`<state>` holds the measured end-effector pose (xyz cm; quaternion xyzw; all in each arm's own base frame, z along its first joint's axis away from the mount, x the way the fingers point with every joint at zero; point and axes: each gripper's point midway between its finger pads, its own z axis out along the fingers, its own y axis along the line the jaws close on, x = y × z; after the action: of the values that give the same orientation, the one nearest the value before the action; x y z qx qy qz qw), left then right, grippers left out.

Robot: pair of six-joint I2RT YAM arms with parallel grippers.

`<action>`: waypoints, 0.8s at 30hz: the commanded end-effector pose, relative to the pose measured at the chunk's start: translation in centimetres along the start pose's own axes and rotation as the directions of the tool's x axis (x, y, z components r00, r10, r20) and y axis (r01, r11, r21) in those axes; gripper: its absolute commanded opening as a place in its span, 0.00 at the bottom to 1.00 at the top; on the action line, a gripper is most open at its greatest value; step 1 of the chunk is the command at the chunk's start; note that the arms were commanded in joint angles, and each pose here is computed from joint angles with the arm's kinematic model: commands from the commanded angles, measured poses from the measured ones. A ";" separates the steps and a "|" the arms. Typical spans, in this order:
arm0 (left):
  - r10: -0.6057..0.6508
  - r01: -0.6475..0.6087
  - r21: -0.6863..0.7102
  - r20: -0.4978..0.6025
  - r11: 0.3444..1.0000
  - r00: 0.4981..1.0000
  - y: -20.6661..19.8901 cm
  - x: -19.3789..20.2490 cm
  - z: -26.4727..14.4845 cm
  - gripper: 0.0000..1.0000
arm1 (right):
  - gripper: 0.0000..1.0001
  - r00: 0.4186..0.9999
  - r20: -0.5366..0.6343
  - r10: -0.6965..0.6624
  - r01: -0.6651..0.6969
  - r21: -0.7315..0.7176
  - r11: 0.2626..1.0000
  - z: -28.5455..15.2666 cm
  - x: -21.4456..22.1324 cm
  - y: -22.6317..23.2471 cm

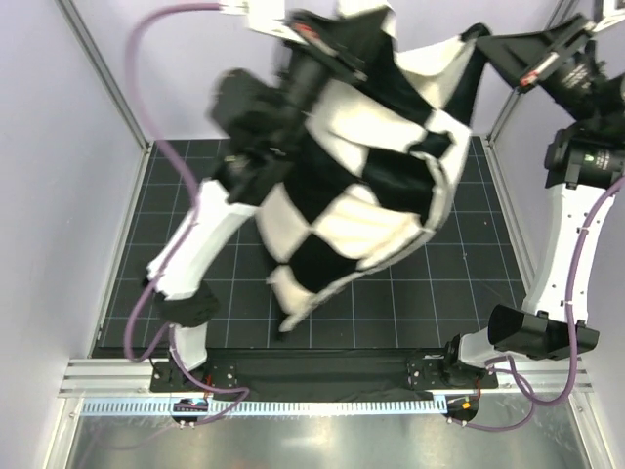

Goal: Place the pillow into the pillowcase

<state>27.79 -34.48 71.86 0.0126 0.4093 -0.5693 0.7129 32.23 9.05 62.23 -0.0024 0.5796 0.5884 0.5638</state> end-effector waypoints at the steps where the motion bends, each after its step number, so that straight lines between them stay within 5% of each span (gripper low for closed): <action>1: -0.057 0.053 0.077 0.054 0.996 0.997 -2.1 -0.1 0.7 0.01 | 0.04 0.990 0.097 -0.100 0.113 -0.144 0.983 -2.2 -2.5 7.4; 8: 0.049 -0.042 -0.059 0.118 0.997 0.992 0.3 -4.6 -1.0 0.00 | 0.04 0.982 0.107 -0.153 0.171 -0.194 0.966 -2.1 -3.8 11.6; 9: 0.046 -0.036 -0.068 0.151 0.997 0.987 0.0 -7.3 -2.2 0.01 | 0.04 0.989 0.091 -0.119 0.134 -0.185 0.973 -1.6 -3.4 10.6; 17: 0.134 -0.064 -0.376 0.162 0.924 0.978 10.5 -10.9 -9.2 0.00 | 0.04 0.999 -0.035 -0.031 0.024 -0.167 0.986 2.7 4.1 4.7; 23: 0.341 -0.210 -0.484 0.200 0.849 0.918 11.2 -17.8 -11.9 0.00 | 0.04 0.977 -0.192 0.098 -0.148 -0.264 0.953 8.7 10.1 5.7; 24: 0.365 -0.224 -0.451 0.254 0.864 0.896 8.2 -20.9 -11.7 0.00 | 0.04 0.978 -0.184 0.094 -0.148 -0.311 0.939 8.7 9.2 8.1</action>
<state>32.57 -14.35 64.85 -0.1512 0.4943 -0.3605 0.7764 30.81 22.82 59.51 -0.0807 0.5781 0.6919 0.4250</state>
